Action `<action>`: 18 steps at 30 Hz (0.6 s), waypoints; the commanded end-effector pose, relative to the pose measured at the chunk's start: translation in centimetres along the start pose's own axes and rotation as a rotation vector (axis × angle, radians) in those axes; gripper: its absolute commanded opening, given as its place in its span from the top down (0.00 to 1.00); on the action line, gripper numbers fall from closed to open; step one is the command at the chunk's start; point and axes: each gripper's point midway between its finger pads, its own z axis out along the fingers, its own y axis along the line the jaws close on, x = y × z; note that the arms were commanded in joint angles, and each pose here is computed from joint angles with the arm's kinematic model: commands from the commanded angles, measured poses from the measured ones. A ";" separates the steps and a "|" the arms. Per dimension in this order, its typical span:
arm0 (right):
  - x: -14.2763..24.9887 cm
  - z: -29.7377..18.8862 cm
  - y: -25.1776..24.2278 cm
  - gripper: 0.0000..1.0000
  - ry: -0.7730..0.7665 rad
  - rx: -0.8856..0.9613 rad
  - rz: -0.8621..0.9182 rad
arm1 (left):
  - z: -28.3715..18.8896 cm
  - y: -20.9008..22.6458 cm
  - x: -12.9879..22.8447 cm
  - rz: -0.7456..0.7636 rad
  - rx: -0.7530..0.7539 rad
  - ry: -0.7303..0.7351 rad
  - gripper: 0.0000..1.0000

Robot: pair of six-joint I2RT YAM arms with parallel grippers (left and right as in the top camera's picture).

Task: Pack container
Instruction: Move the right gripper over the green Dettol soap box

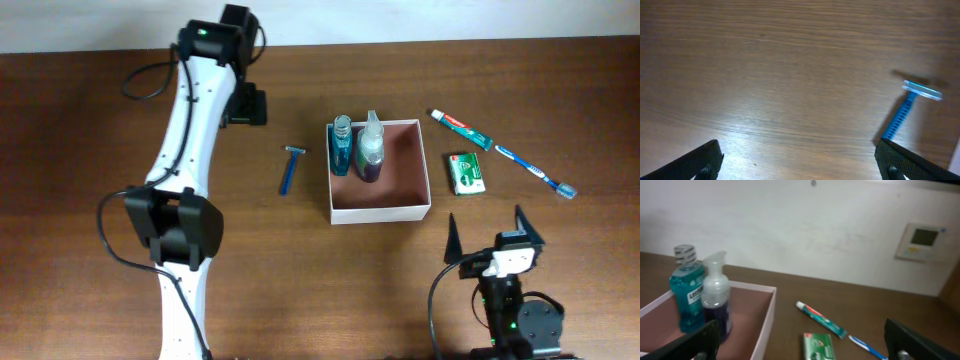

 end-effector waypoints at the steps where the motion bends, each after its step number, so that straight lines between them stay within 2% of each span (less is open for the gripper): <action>1: -3.3 -0.2 -1.3 0.01 0.006 0.053 0.001 | 0.2 2.2 -0.3 -0.036 -0.003 0.002 0.01; 5: -6.0 1.1 -1.8 0.01 0.110 0.043 -0.003 | 0.5 3.5 -0.4 -0.063 -0.008 0.008 0.01; 8: -7.9 3.1 -3.0 0.01 0.251 0.060 -0.004 | 0.5 3.8 -0.4 -0.070 -0.009 0.010 0.01; 14: -8.5 5.4 -8.1 0.01 0.688 0.153 0.043 | 0.5 3.8 -0.1 -0.065 -0.012 0.025 0.00; 18: -7.0 5.8 -11.4 0.01 0.964 0.208 0.111 | 0.5 4.0 0.6 -0.059 -0.018 0.053 0.01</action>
